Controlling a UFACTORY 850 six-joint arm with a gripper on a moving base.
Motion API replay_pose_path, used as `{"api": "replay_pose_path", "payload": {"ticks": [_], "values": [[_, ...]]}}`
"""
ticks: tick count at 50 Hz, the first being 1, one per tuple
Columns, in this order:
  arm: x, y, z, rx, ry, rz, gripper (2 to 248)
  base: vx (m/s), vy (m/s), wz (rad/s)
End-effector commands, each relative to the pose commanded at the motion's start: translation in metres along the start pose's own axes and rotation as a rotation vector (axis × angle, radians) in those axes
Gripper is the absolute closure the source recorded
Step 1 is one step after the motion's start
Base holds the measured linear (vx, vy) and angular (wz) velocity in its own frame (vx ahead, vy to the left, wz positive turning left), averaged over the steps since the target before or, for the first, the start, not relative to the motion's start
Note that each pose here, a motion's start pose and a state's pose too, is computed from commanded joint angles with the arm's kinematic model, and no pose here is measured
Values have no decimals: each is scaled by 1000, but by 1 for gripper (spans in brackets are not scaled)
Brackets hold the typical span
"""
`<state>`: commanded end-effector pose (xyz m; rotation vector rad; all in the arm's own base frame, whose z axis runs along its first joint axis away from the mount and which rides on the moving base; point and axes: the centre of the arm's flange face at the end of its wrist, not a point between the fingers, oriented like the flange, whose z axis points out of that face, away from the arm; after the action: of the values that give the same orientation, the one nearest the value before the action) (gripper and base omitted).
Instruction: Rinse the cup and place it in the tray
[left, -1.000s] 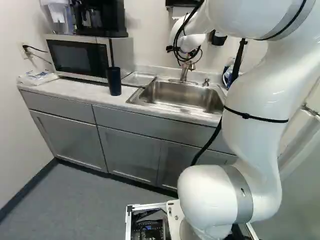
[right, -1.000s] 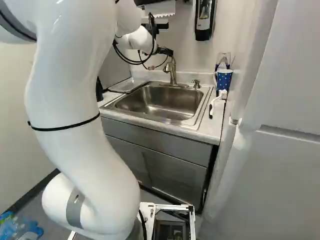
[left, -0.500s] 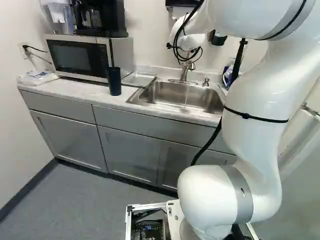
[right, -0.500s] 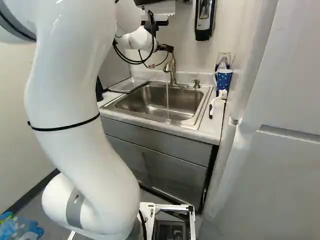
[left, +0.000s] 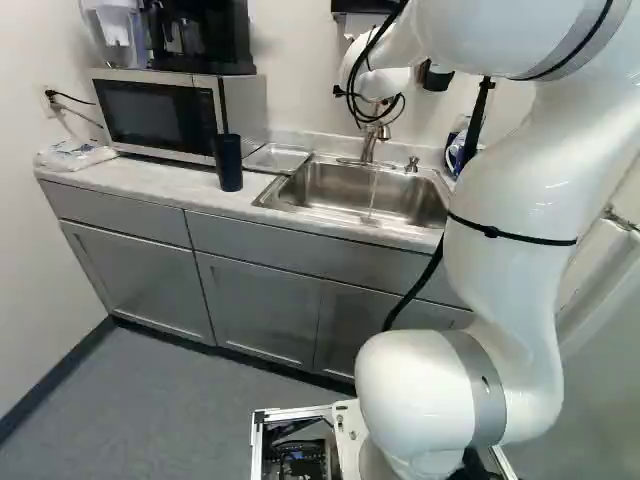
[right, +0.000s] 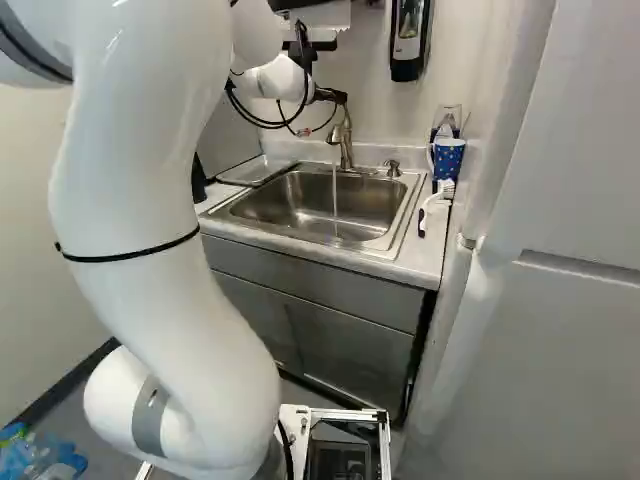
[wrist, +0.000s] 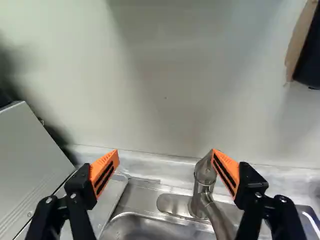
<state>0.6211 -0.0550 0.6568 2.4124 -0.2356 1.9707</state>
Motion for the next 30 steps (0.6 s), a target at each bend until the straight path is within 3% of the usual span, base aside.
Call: {"api": "replay_pose_path", "payload": {"ticks": [12, 30], "values": [[0, 2, -5, -2, 0, 0, 3, 0, 0, 0], [14, 16, -38, -25, 27, 6, 3, 0, 0, 0]]}}
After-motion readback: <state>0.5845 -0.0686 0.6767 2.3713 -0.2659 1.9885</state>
